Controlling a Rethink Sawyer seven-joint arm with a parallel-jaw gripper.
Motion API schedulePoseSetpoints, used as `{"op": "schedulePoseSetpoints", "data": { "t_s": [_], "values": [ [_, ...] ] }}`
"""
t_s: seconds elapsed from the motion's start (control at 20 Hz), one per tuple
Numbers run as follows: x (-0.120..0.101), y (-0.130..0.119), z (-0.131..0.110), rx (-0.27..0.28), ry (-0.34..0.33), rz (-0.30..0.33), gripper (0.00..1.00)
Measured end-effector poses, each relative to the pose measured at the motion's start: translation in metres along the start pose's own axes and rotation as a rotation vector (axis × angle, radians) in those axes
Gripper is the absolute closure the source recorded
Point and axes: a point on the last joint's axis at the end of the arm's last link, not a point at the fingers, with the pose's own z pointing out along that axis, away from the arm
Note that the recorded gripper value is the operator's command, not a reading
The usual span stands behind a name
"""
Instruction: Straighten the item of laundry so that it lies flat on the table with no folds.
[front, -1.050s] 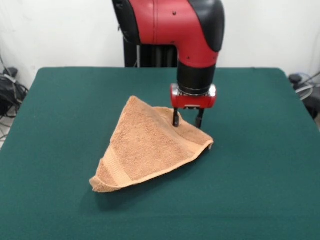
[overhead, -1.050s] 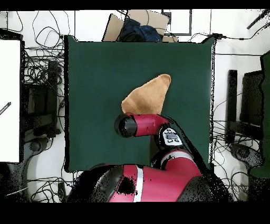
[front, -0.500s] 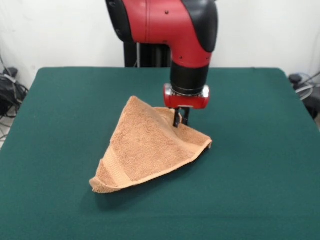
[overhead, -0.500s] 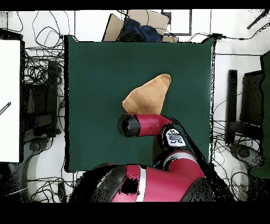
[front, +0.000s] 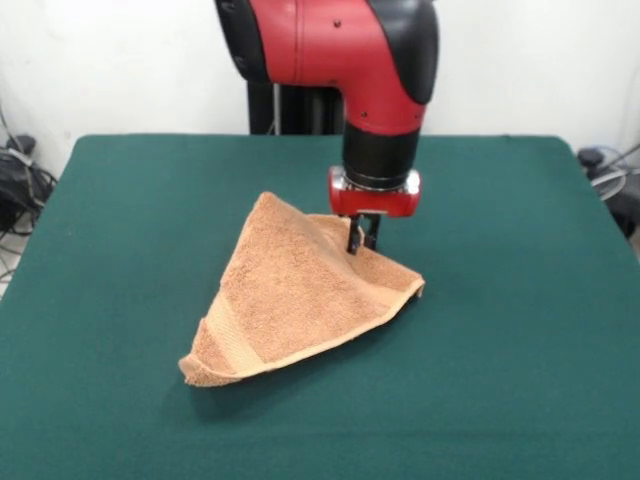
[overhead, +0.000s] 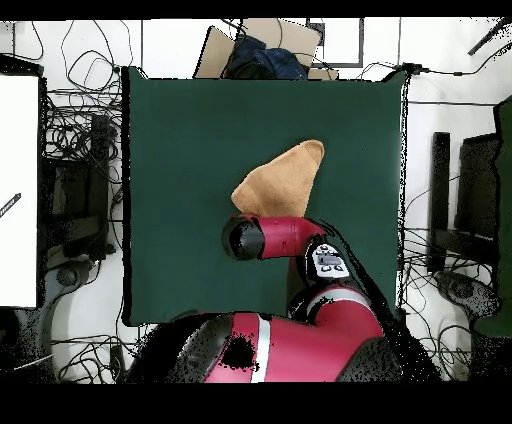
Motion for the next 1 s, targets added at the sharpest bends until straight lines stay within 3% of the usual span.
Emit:
{"op": "schedulePoseSetpoints", "data": {
  "t_s": [0.45,1.0],
  "values": [
    [-0.004,0.004,-0.056,-0.01,-0.036,0.07,1.0],
    [-0.022,0.016,-0.102,-0.006,-0.103,0.102,1.0]
  ]
}}
